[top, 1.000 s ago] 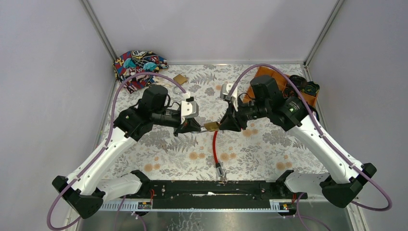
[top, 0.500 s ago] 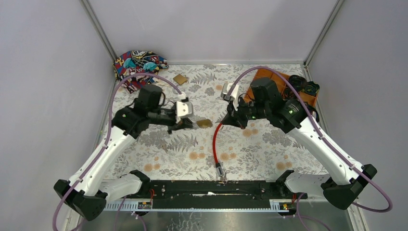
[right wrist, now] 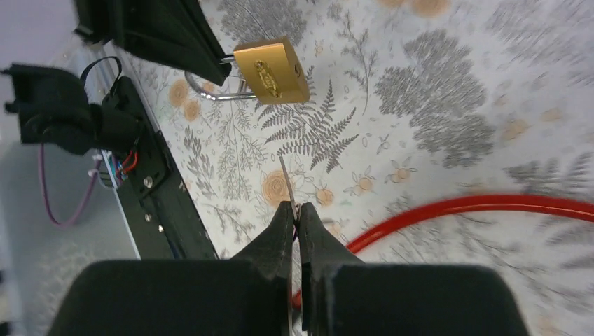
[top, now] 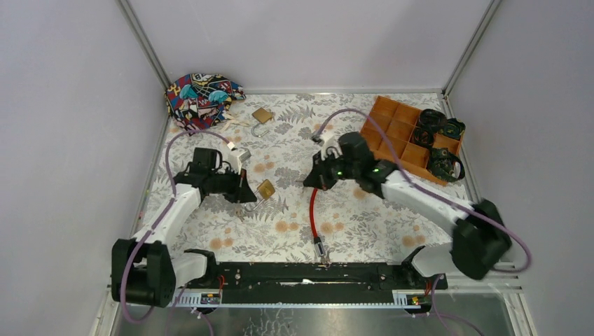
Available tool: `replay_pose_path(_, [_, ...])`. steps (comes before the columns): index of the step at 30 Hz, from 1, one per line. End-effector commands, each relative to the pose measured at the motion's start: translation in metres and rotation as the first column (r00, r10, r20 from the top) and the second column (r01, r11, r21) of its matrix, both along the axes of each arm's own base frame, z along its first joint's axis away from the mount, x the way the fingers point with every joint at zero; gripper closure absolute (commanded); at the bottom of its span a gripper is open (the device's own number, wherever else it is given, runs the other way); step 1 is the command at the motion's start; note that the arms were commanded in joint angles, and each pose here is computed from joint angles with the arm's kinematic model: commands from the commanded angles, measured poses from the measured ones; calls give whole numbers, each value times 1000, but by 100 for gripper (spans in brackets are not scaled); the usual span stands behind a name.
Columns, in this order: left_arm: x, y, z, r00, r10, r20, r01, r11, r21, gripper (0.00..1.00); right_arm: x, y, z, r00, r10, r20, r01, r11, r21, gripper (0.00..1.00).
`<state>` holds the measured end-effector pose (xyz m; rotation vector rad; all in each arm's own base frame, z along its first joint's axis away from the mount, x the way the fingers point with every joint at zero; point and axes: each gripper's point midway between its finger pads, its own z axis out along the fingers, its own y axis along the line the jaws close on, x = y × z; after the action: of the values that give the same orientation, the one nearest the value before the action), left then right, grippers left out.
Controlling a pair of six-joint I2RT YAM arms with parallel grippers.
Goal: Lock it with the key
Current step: Place the lock at the center of the board.
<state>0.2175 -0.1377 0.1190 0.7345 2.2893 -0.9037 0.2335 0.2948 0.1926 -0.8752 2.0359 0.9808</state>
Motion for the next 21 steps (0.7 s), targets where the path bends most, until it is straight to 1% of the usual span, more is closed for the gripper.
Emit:
replay_pose_path(1, [69,-28,46,954,285,-91,-299,894,-332,100,30,63,-21,973,-66,-222,114,971,210,100])
replay_pose_path(3, [87,-27,45,922,366,-125,-385,843,-375,100,43,75,-40,953,-95,-288,158,966,203,100])
replay_pose_path(5, [98,-24,31,887,428,-173,-461,801,-382,100,59,84,-57,934,-136,-329,200,965,170,100])
replay_pose_path(9, [98,-23,-3,816,482,-320,-575,739,-351,100,83,92,-88,898,-199,-393,257,961,101,100])
replay_pose_path(12, [99,-20,-27,739,535,-409,-663,687,-298,100,93,94,-106,853,-211,-478,295,950,107,100])
replay_pose_path(14, [105,-18,-37,711,555,-432,-690,668,-279,100,95,95,-120,825,-223,-518,313,945,92,100])
replay_pose_path(17, [113,-17,-46,685,572,-452,-713,655,-250,100,94,95,-140,795,-243,-557,319,947,43,100])
replay_pose_path(18, [113,-16,-52,668,585,-461,-726,649,-228,100,93,94,-146,786,-251,-565,317,948,20,100])
replay_pose_path(19, [113,-14,-58,644,601,-473,-742,640,-197,98,93,92,-150,781,-262,-567,315,949,-5,100])
replay_pose_path(20, [112,-10,-65,617,622,-482,-761,628,-163,86,94,91,-152,781,-269,-564,310,950,-23,99])
replay_pose_path(21, [107,-6,-74,584,643,-496,-778,618,-114,70,95,90,-153,781,-281,-558,310,950,-43,93])
